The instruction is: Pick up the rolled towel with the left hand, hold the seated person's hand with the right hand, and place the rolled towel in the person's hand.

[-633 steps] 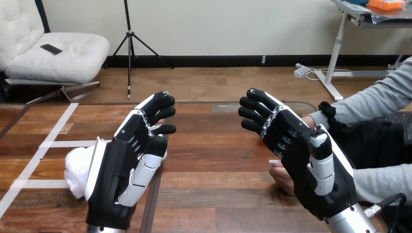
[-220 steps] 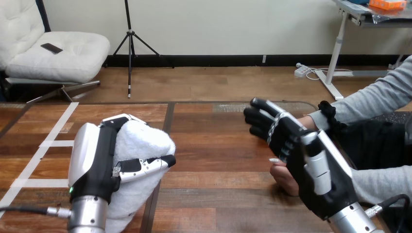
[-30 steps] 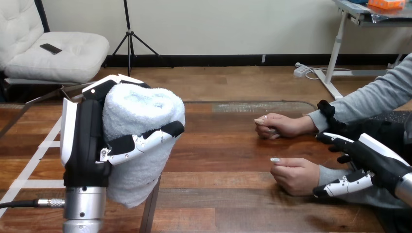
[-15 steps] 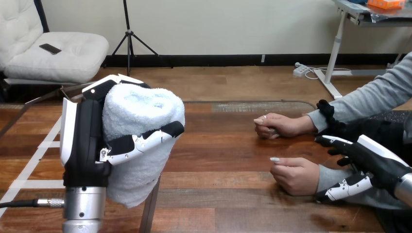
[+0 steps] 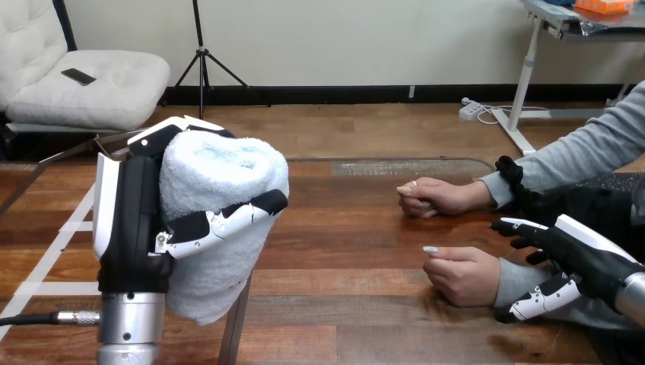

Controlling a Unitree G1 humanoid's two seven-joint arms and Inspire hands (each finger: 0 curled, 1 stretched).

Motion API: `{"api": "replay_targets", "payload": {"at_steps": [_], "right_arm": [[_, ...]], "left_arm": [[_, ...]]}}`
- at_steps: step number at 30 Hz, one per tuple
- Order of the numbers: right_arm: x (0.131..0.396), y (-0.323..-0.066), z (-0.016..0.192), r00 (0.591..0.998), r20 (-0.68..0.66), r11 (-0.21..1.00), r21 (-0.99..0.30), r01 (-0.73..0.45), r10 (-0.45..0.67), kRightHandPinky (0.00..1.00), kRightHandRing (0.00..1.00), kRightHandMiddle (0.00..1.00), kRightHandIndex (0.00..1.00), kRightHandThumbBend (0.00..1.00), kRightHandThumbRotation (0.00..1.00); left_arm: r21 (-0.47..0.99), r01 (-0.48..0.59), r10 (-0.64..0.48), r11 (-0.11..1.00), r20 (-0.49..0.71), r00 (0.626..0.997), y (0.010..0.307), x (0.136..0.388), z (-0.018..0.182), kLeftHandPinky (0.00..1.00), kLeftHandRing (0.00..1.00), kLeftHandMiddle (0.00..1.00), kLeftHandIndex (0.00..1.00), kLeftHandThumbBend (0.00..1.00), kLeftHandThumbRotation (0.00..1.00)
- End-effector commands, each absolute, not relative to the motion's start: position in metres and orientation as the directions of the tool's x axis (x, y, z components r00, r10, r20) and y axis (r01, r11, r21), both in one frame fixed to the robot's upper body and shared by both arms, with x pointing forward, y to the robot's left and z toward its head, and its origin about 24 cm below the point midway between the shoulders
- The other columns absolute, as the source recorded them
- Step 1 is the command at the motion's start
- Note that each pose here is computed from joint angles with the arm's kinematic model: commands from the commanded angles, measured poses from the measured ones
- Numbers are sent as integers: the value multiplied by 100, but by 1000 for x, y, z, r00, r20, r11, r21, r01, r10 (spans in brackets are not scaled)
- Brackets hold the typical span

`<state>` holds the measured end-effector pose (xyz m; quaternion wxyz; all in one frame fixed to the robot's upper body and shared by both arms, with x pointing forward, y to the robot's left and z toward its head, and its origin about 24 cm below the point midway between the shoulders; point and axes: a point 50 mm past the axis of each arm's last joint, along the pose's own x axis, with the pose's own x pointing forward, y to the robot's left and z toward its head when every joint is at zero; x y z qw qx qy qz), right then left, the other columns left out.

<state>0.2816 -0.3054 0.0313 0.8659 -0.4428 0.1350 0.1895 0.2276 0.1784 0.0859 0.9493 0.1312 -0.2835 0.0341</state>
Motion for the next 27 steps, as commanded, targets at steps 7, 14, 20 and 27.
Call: {"api": "replay_targets", "payload": {"at_steps": [7, 14, 20, 27], "right_arm": [[294, -308, 53, 917, -350, 464, -791, -399, 192, 81, 88, 90, 89, 98, 1], [294, -307, 52, 917, -351, 443, -803, -399, 190, 78, 85, 87, 86, 98, 0], [295, -306, 51, 917, -351, 421, -815, -398, 188, 75, 82, 84, 83, 98, 0], [295, -304, 50, 919, -347, 410, -822, -394, 189, 72, 78, 81, 80, 98, 0]], "left_arm": [[207, -164, -4, 965, 633, 774, 179, 233, 105, 30, 35, 39, 40, 71, 0], [204, -165, -1, 965, 633, 774, 179, 233, 105, 30, 35, 39, 40, 71, 0], [207, -167, -3, 964, 637, 771, 179, 233, 106, 30, 35, 39, 39, 71, 0], [206, -169, -1, 964, 639, 769, 180, 232, 107, 30, 35, 39, 39, 71, 0]]}}
